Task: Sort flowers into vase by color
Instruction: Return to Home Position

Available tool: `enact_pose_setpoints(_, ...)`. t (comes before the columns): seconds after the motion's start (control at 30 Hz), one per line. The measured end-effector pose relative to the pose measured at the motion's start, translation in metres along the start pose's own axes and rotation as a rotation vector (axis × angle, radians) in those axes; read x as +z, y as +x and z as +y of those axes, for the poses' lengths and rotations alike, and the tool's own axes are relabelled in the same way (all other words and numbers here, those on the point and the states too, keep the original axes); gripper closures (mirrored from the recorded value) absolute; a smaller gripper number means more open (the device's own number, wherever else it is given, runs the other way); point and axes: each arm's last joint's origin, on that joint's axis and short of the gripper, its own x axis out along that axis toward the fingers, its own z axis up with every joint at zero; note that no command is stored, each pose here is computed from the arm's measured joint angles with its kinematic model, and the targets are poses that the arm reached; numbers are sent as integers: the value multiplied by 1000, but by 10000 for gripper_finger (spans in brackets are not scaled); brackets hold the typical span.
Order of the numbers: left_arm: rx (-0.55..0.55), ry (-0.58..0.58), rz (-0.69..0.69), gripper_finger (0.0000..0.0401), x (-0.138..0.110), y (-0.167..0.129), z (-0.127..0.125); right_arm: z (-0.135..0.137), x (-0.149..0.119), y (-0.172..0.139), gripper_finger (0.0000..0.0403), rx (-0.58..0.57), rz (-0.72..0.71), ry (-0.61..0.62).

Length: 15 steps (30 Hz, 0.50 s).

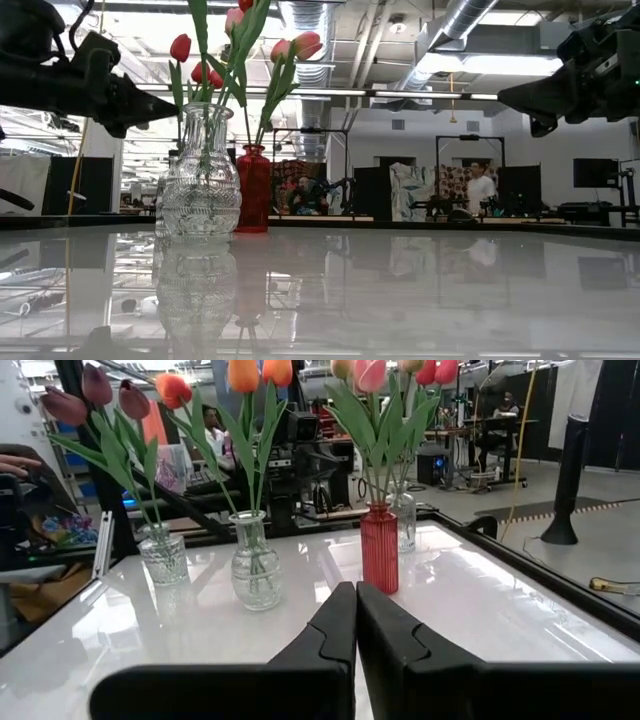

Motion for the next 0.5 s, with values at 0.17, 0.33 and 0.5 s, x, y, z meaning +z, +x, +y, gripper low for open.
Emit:
enact_pose_setpoints(0.17, -2, -4, -31, 401, 2, -2, 0, 0, 0, 0, 363, 0, 0, 0)
enact_pose_setpoints(0.33, -2, -3, -28, 401, 2, -2, 0, 0, 0, 0, 363, 0, 1, 0)
enact_pose_setpoints(0.5, -2, -3, -28, 401, 2, -2, 0, 0, 0, 0, 363, -1, 1, 0)
